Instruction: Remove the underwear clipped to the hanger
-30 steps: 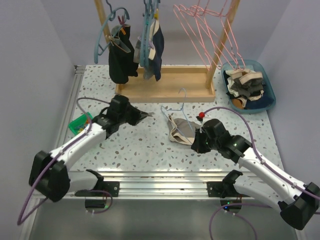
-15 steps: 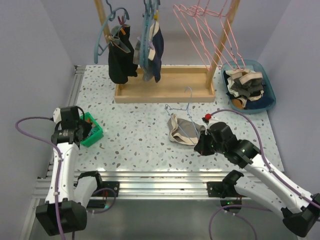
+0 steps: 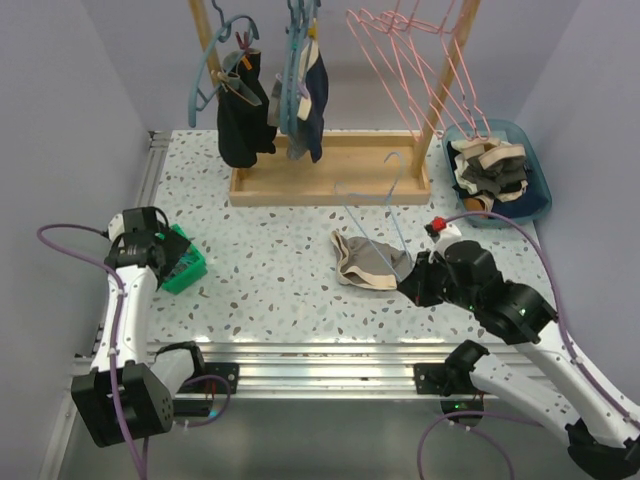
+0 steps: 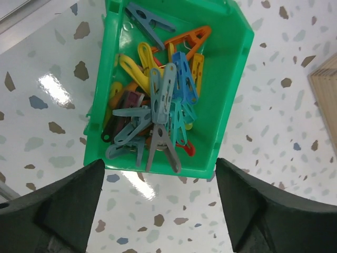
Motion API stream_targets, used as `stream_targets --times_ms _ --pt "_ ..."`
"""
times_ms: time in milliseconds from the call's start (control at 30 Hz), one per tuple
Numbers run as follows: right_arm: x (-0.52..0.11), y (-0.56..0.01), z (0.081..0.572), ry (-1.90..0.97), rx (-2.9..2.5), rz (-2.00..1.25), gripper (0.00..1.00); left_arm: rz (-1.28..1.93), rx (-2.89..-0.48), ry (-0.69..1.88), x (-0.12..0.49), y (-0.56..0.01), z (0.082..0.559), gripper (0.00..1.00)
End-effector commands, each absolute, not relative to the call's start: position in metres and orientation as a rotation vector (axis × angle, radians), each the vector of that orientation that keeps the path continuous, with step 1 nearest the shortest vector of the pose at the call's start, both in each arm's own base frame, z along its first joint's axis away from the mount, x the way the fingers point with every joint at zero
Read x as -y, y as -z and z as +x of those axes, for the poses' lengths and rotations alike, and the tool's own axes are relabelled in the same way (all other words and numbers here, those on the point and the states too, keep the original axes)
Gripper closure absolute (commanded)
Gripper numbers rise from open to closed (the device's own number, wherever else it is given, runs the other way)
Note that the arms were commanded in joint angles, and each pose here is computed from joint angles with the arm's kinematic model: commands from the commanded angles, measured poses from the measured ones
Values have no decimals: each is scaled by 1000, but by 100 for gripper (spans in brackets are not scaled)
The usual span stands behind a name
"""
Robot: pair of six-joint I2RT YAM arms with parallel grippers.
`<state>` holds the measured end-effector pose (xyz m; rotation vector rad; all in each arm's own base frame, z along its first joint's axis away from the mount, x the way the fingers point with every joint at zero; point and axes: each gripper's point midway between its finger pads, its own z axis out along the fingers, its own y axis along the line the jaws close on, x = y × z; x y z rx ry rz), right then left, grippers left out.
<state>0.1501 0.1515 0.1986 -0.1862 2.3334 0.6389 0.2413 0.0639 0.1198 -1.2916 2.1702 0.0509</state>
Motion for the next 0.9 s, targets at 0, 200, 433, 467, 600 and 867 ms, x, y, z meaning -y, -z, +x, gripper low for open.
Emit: stream_targets --times_ms 0,200,433,467,600,867 --pt "-139 -227 158 -580 -2261 -153 100 -1243 -2071 -11 -70 -153 259 9" --pt "-125 -262 181 -424 -2175 -178 100 -1217 -2079 37 -63 -166 260 0" --pt "-150 -319 240 -324 -2007 -280 100 -1175 -2071 147 -47 -180 260 0" --pt "-155 -328 250 -318 -1980 -276 100 -1169 -2068 163 -45 -180 261 0" --pt "-180 -343 304 -245 -1964 -268 100 -1117 -2106 250 -30 -167 262 0" --pt "-211 -404 396 -309 -1898 -165 100 -1051 -2133 339 -15 -167 260 0"
